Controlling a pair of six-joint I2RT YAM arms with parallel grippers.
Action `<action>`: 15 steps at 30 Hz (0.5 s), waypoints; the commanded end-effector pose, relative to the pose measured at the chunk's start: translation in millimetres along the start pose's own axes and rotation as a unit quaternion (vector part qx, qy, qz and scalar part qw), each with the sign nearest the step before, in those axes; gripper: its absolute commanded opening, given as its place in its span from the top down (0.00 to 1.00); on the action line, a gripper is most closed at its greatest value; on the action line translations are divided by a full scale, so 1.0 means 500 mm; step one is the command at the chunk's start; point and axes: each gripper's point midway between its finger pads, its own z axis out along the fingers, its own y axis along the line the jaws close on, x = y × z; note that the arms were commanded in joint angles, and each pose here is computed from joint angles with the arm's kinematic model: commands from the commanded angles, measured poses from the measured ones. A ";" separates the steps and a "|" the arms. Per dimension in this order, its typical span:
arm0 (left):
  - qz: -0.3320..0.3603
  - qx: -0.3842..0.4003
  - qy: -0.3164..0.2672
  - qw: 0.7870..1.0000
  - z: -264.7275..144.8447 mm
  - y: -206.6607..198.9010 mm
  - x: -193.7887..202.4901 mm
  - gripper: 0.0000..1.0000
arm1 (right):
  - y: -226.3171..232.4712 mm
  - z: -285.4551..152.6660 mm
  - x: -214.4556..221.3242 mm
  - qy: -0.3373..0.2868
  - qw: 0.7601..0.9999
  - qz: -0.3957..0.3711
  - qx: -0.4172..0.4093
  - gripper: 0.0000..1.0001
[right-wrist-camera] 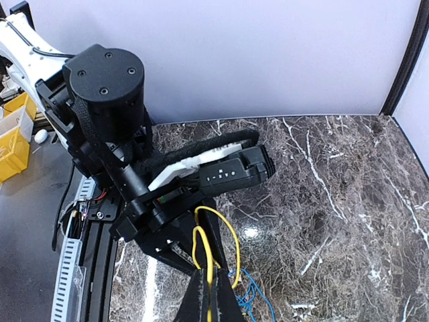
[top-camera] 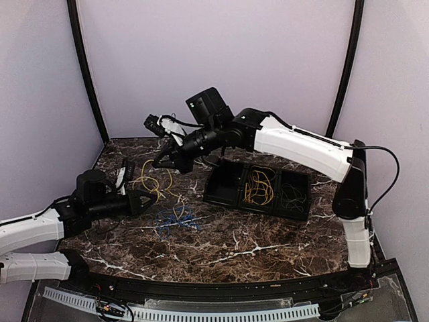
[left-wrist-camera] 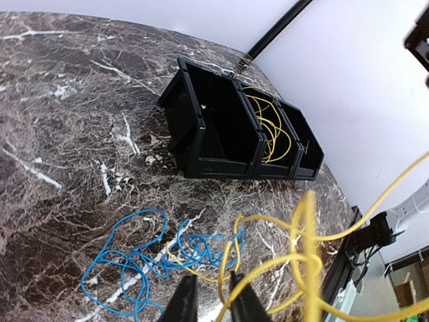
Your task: Untangle the cables
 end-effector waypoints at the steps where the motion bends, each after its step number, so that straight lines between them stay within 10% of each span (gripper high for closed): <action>1: 0.011 -0.025 -0.033 0.999 -0.004 0.019 -0.013 0.91 | 0.010 -0.063 -0.078 -0.042 0.998 -0.034 0.018 1.00; 15: -0.005 -0.045 -0.051 0.998 -0.024 0.053 0.015 0.97 | 0.000 -0.241 -0.187 -0.097 0.987 -0.088 0.094 1.00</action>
